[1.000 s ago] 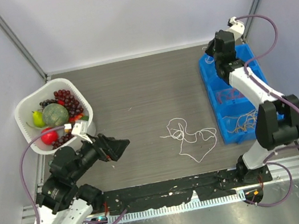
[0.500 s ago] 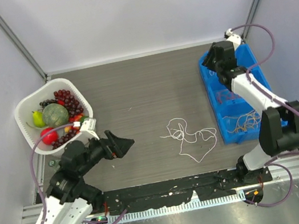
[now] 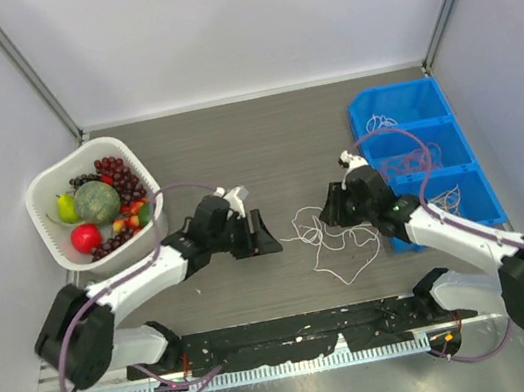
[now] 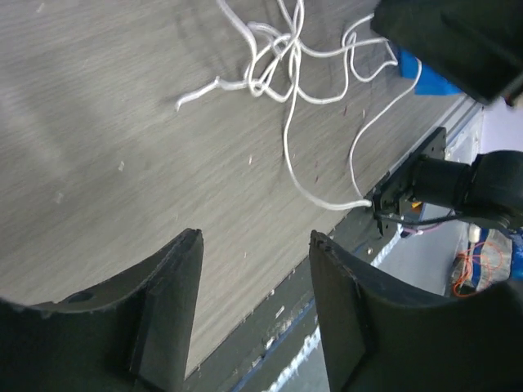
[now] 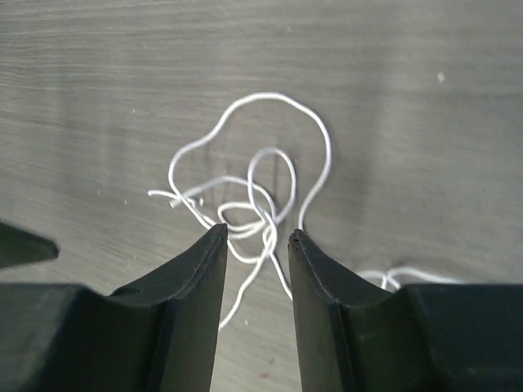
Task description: Untangle the cables
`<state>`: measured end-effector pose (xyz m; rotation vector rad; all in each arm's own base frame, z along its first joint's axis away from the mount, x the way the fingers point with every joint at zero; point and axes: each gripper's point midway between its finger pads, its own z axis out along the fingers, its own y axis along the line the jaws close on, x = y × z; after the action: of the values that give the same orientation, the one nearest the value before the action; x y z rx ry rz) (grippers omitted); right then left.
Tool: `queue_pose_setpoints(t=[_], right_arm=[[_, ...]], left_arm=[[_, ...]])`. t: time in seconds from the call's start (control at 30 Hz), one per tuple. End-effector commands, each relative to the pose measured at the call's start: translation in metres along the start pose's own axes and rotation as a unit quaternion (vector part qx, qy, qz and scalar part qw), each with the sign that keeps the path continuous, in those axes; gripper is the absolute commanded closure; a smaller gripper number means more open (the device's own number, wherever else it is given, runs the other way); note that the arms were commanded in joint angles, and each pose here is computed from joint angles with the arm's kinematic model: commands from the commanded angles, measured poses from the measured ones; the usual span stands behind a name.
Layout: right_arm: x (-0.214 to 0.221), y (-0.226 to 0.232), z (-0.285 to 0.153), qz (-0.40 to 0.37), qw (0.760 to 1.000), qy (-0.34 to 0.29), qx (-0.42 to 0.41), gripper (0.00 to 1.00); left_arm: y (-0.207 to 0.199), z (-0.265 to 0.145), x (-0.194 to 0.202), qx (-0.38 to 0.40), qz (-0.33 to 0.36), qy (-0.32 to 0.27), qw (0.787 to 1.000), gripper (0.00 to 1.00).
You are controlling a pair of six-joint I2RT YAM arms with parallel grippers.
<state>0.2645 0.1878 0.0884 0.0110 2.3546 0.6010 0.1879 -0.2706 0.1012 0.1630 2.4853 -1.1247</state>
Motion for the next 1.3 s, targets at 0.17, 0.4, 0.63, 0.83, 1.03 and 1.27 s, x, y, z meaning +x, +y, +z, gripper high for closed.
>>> queue_pose_setpoints(t=[0.17, 0.4, 0.63, 0.83, 1.03, 1.27], right_arm=[[0.022, 0.0, -0.023, 0.043, 0.998, -0.018, -0.041, 0.66], [0.037, -0.016, -0.017, 0.042, 0.999, -0.004, -0.014, 0.69], [0.052, -0.018, -0.004, 0.055, 0.998, 0.023, -0.015, 0.71], [0.051, -0.009, -0.005, 0.045, 0.998, 0.027, -0.038, 0.73], [0.063, -0.013, 0.008, 0.052, 0.997, 0.03, -0.04, 0.71], [0.064, -0.028, 0.03, 0.08, 0.996, 0.036, 0.011, 0.77]], left_arm=[[-0.018, 0.097, -0.051, 0.018, -0.05, 0.003, 0.999, 0.55], [-0.006, 0.128, -0.052, -0.012, -0.059, 0.008, 0.998, 0.55], [0.001, 0.129, -0.056, -0.028, -0.046, -0.004, 0.999, 0.8], [-0.007, 0.096, -0.067, -0.047, 0.007, -0.032, 0.998, 0.98], [-0.028, 0.046, -0.074, -0.035, 0.049, -0.067, 0.996, 1.0], [-0.058, -0.07, -0.115, -0.074, 0.142, -0.211, 0.964, 1.0]])
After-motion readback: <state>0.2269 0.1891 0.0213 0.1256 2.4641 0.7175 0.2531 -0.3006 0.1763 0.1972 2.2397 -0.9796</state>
